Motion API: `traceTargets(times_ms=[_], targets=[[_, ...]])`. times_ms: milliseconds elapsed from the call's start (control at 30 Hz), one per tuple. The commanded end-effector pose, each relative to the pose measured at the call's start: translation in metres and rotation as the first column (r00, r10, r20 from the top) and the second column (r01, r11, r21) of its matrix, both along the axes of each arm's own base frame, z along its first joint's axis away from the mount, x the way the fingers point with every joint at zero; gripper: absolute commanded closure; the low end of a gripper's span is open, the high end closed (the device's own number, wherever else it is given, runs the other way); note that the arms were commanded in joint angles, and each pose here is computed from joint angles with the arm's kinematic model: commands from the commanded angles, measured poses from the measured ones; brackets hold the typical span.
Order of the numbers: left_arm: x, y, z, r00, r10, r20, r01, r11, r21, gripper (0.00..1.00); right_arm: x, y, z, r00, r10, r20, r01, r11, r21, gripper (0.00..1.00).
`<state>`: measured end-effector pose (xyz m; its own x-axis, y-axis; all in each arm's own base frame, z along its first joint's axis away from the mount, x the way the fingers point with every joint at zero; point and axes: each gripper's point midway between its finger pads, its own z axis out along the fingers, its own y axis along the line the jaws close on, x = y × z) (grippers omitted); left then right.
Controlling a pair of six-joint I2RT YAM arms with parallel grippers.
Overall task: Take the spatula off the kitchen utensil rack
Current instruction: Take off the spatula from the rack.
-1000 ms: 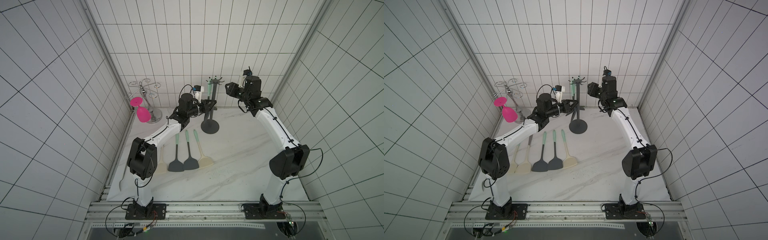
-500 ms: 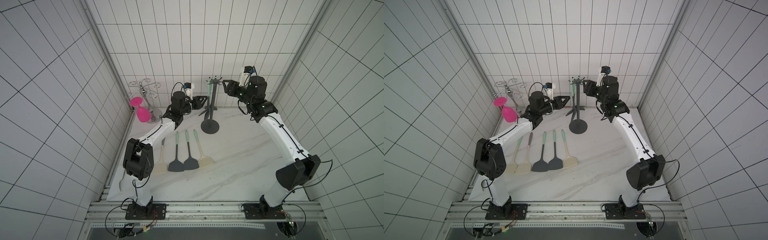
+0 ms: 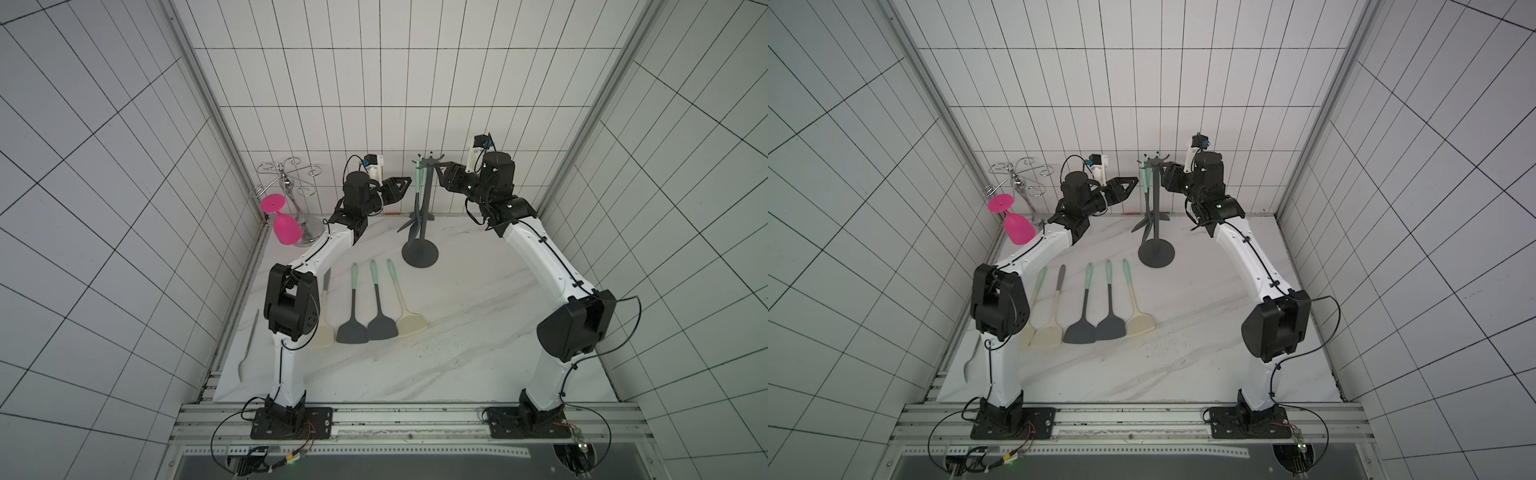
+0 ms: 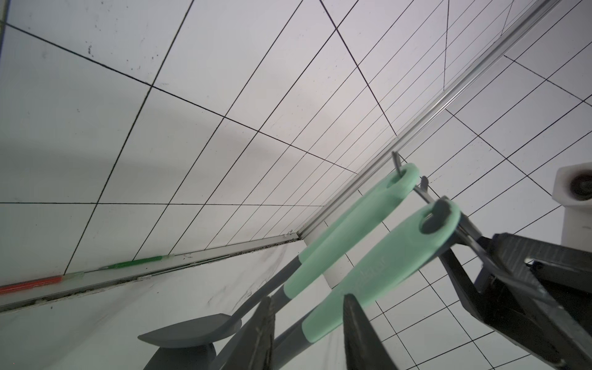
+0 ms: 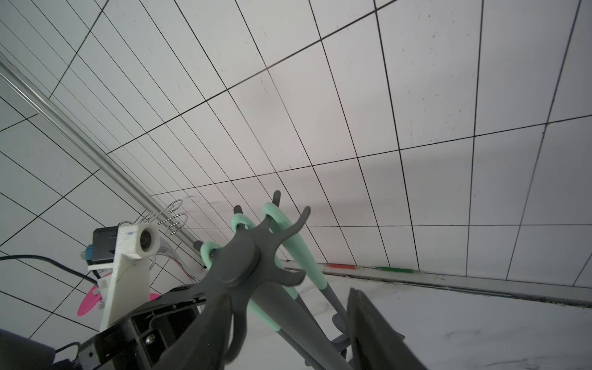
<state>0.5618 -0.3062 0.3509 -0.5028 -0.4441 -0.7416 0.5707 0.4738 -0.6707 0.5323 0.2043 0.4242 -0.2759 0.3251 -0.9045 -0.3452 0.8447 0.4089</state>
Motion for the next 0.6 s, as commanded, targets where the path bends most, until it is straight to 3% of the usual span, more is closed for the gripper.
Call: traceTargets(times_ms=[0,233,567], targets=[[0.000,-0.015,0.007,0.997,-0.068,0.032,0.069,0.996,-0.049,0.66,0.003,-0.008,0.024,0.997,-0.029,0.070,0.030,1.000,-0.006,0.40],[-0.033,-0.045,0.013,0.975,-0.175,0.138,0.179,0.984,-0.016,0.66,0.015,-0.028,0.020,0.996,-0.070,0.061,0.070,0.998,-0.004,0.40],[-0.070,-0.082,0.011,0.947,-0.271,0.171,0.273,0.962,0.010,0.66,0.035,-0.043,0.008,0.999,-0.046,0.016,0.045,0.997,0.060,0.40]])
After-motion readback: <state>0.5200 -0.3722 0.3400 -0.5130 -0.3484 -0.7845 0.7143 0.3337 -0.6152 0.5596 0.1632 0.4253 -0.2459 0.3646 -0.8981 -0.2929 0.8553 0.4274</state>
